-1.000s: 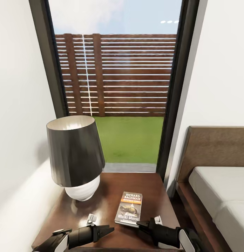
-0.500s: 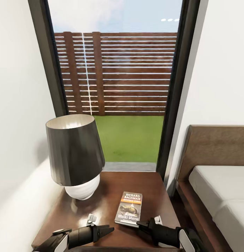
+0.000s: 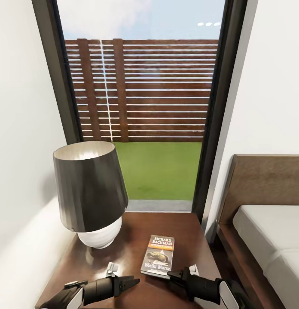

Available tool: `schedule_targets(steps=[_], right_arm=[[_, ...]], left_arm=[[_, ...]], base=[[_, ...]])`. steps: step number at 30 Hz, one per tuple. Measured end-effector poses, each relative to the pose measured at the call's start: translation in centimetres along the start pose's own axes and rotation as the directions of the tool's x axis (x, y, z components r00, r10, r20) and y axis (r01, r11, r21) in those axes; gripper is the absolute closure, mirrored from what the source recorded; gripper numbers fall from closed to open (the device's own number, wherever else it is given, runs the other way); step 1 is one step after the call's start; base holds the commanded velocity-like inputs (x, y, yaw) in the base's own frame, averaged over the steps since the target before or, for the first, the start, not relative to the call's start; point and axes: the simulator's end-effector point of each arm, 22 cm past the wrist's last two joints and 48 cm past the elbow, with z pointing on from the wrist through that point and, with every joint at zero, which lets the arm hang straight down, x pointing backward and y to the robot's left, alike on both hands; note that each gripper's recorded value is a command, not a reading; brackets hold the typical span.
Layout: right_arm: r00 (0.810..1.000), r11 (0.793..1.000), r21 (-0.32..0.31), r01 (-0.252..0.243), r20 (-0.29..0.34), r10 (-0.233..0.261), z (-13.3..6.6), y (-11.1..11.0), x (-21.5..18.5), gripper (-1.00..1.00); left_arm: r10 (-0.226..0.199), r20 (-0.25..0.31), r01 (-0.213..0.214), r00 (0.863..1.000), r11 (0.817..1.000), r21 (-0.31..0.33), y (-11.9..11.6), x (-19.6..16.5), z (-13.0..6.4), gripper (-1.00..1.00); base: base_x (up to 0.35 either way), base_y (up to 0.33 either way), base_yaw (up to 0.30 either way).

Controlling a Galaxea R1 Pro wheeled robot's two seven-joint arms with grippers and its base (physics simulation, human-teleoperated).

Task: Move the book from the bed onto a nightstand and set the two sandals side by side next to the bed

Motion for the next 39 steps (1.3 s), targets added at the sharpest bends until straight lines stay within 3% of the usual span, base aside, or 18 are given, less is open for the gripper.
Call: schedule_targets(steps=[39], right_arm=[[1.0, 1.0, -0.014, -0.018, 0.001, 0.018, 0.12, -0.06, -0.06, 1.0]], left_arm=[[-0.012, -0.003, 0.012, 1.0, 1.0, -0.002, 0.36, 0.35, 0.05, -1.0]], base=[[0.0, 0.0, 0.0]])
